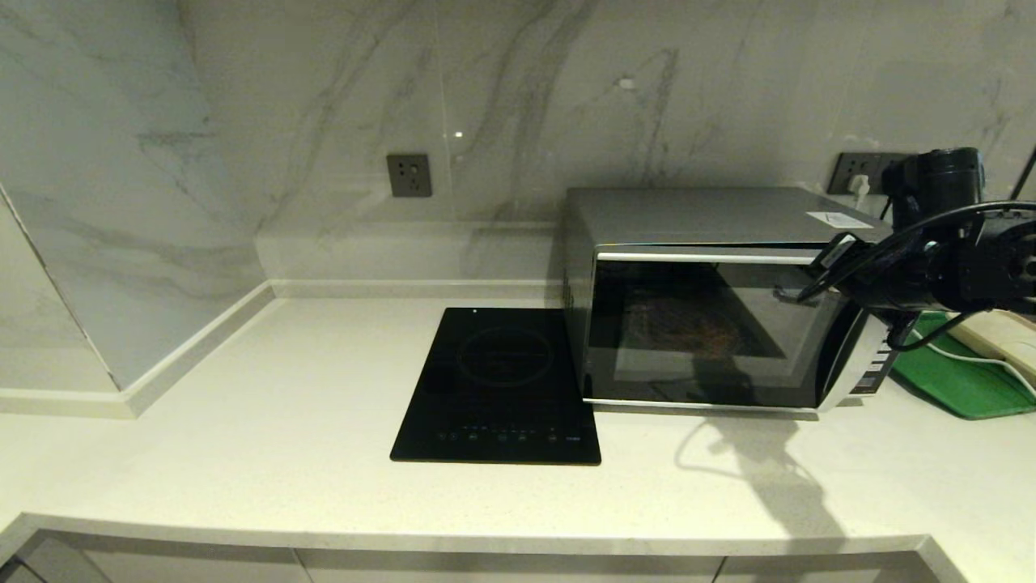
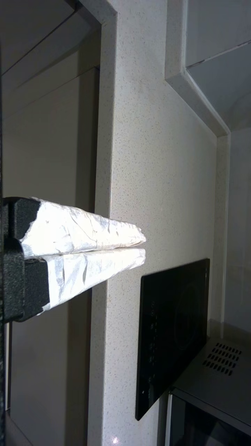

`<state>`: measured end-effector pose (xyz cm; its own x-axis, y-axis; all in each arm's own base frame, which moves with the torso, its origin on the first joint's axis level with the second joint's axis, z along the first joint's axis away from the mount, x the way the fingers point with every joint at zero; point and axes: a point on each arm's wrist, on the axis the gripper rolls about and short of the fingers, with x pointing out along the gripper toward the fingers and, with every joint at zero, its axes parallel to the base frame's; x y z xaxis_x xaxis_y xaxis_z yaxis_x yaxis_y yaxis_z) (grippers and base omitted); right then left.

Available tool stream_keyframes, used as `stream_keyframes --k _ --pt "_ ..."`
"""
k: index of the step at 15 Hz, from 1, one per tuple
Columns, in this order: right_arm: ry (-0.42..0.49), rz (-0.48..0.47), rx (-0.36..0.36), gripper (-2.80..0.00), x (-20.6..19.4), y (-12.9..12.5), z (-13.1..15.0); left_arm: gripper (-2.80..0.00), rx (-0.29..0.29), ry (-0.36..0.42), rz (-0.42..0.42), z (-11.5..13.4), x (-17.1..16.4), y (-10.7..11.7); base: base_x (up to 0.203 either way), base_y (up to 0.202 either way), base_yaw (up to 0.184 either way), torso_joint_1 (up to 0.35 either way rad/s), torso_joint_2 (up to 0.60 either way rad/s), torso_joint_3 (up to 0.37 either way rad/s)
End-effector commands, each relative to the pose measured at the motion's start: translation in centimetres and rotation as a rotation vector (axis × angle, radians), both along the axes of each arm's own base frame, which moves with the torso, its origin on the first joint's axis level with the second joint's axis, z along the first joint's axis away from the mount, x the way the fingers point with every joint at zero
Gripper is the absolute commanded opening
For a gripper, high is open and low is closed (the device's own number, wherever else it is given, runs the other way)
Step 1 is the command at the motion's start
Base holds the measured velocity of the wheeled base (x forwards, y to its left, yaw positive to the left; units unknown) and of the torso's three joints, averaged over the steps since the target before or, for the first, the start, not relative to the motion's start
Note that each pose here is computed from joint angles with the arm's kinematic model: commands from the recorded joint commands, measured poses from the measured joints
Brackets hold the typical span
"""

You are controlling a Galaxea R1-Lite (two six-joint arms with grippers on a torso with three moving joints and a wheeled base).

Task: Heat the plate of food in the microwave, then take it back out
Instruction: Close the microwave oven

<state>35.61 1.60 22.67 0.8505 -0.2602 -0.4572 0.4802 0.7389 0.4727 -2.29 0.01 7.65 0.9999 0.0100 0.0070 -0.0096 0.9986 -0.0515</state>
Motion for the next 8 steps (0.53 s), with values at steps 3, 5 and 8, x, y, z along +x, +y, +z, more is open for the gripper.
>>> stream_keyframes --k 3,5,8 --pt "0.004 -0.011 0.001 -2.80 0.60 -0.21 -0.35 -2.80 -0.001 -0.001 0.001 0.00 0.00 0.00 0.000 0.000 0.000 0.000 0.00 0.000" --pt "0.007 -0.017 0.003 -2.80 0.90 -0.41 -0.54 -2.80 -0.001 -0.001 0.001 0.00 0.00 0.00 0.000 0.000 0.000 0.000 0.00 0.000" --pt "-0.011 -0.016 0.006 -2.80 1.20 -0.39 -0.62 -2.80 -0.001 -0.001 0.001 0.00 0.00 0.00 0.000 0.000 0.000 0.000 0.00 0.000"
